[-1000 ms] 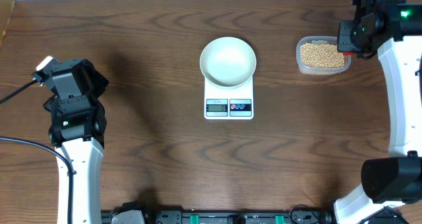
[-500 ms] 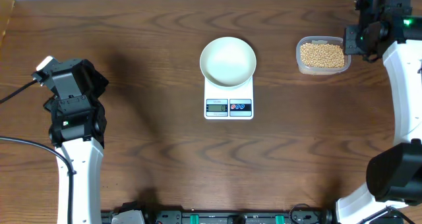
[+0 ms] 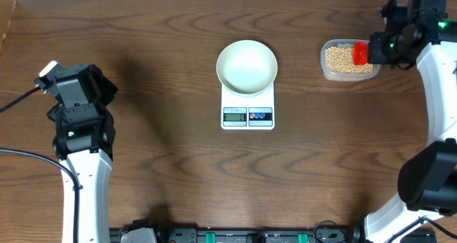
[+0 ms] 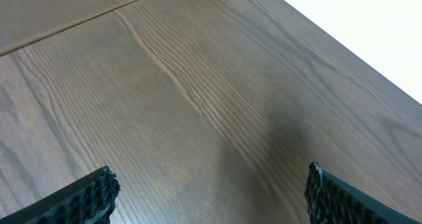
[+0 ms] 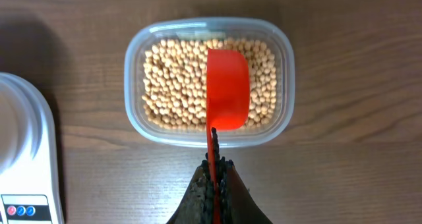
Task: Scoop item into bowl and weigh 50g on scale
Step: 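Lower the red scoop into the soybean tub with the right gripper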
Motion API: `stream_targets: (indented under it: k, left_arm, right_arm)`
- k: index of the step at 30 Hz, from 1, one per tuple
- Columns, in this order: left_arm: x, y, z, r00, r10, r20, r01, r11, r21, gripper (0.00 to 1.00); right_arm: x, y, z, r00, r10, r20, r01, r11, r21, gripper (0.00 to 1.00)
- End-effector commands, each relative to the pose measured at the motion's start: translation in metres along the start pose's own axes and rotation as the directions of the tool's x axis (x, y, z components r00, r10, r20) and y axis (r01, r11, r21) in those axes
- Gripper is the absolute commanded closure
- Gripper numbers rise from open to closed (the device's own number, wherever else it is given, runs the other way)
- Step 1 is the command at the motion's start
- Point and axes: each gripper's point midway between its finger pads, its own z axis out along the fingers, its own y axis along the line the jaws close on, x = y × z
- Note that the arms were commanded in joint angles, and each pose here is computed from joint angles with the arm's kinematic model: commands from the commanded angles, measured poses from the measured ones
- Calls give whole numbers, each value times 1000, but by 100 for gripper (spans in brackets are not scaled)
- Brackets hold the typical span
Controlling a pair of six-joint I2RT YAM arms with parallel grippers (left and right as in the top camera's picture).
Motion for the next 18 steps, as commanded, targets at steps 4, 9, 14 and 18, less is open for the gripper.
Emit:
stream_targets:
  k: [4,9,14,18]
  left_arm:
    - [0,4,2,1000,0,1,0,1000,-19,7]
    - [0,4,2,1000,0,1,0,1000,-19,7]
    - [0,4,2,1000,0,1,0,1000,-19,7]
    - [0,4,2,1000,0,1,0,1000,-19,7]
  right_arm:
    - [5,-12,7,1000,-2,-28,4,998,64,99]
    - [6,-16,7,999,-3,-32,6,996,87,99]
    - [10,-17,19,998,0,-59,5,996,87,99]
    - [15,-19,34,996,5,-93,3,996,84,99]
